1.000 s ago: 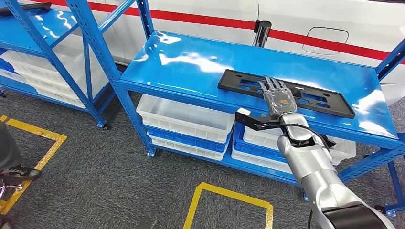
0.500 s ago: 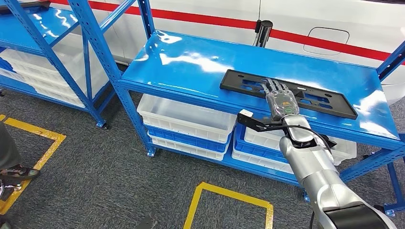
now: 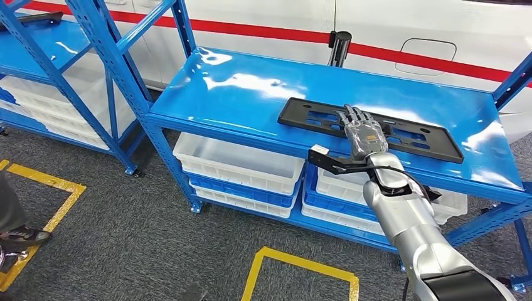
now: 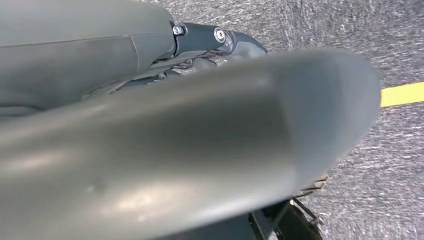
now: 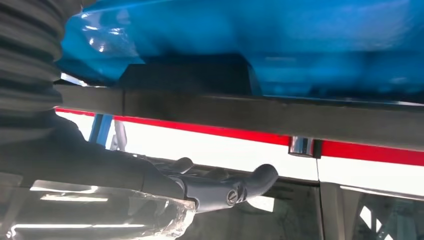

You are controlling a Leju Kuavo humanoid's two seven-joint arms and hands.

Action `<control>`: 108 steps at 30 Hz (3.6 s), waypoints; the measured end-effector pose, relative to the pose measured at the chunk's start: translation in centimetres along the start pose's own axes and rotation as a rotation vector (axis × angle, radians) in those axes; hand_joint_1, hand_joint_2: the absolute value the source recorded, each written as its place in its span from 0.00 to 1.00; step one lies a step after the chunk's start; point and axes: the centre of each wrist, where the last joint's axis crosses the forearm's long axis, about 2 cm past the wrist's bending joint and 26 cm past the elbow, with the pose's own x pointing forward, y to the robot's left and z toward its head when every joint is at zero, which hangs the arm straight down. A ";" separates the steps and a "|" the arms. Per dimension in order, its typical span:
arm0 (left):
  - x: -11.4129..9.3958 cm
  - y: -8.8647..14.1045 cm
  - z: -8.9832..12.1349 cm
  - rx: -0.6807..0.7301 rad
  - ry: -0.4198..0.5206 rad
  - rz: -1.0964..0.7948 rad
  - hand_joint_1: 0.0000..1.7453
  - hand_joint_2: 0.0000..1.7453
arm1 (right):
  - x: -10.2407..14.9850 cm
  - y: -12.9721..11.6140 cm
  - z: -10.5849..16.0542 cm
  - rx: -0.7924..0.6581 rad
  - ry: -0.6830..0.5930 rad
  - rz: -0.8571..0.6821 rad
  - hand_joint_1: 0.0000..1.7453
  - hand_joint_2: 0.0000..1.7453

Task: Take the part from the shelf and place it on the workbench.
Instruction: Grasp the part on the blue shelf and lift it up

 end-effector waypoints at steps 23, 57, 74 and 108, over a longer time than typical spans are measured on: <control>0.4 0.9 -0.2 0.142 -0.280 0.219 0.00 0.00 | -1.9 0.1 0.7 0.026 0.040 0.020 0.72 1.00; 0.9 1.1 -0.3 0.166 -0.288 0.219 0.00 1.00 | -0.2 -6.3 4.1 -0.423 -0.145 -0.043 0.90 1.00; 0.4 -0.1 0.0 0.074 -0.186 0.199 0.00 1.00 | 0.5 -4.7 5.0 -0.388 -0.146 -0.051 0.90 1.00; 0.4 -0.2 0.0 0.064 -0.150 0.173 0.00 1.00 | 0.6 -3.4 5.9 -0.332 -0.102 -0.018 0.90 1.00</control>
